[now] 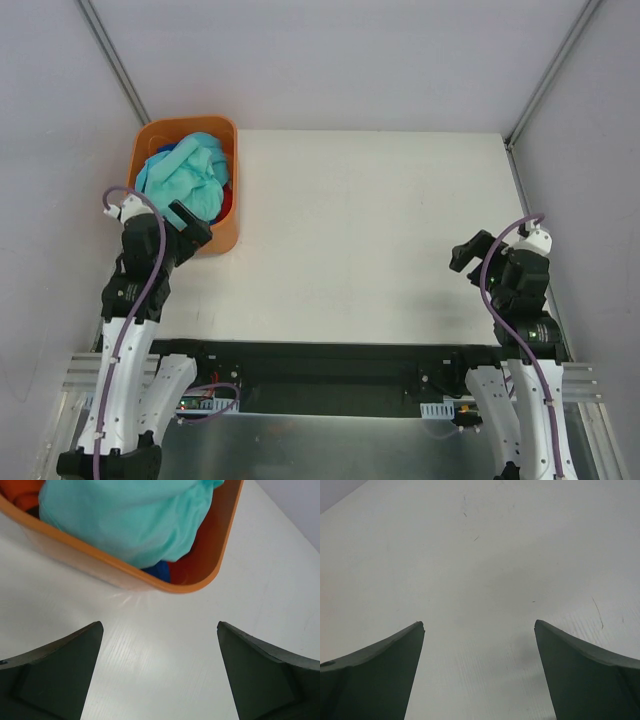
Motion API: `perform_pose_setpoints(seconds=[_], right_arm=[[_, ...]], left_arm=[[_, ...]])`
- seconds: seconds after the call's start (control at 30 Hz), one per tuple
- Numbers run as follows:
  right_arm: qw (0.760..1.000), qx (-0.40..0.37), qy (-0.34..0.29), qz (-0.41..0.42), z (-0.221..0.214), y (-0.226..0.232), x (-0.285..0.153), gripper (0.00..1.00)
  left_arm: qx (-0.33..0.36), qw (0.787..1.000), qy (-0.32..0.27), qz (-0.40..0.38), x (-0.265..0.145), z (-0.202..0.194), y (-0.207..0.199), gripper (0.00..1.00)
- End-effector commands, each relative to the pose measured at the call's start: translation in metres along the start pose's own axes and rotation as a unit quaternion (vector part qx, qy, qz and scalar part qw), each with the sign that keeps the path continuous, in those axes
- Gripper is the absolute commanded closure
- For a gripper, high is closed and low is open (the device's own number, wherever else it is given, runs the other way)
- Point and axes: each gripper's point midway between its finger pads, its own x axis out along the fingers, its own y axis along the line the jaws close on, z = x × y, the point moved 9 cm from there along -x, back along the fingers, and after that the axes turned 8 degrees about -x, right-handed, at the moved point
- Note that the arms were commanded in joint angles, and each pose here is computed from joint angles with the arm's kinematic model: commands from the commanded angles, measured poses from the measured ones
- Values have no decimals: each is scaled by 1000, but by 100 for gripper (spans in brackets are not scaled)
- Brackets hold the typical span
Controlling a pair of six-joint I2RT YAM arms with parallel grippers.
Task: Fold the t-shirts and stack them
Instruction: Grab crumpled tshirt from bin with the left arm
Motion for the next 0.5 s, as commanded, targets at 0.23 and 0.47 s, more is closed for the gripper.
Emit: perform_pose_setpoints(seconds=[0.23, 0.47], right_arm=[[1000, -5, -7, -3, 5, 0, 0, 4], [1000, -6, 11, -21, 3, -3, 4, 4]], left_arm=[[107, 990, -60, 65, 59, 103, -79, 1], [107, 981, -43, 155, 104, 95, -65, 1]])
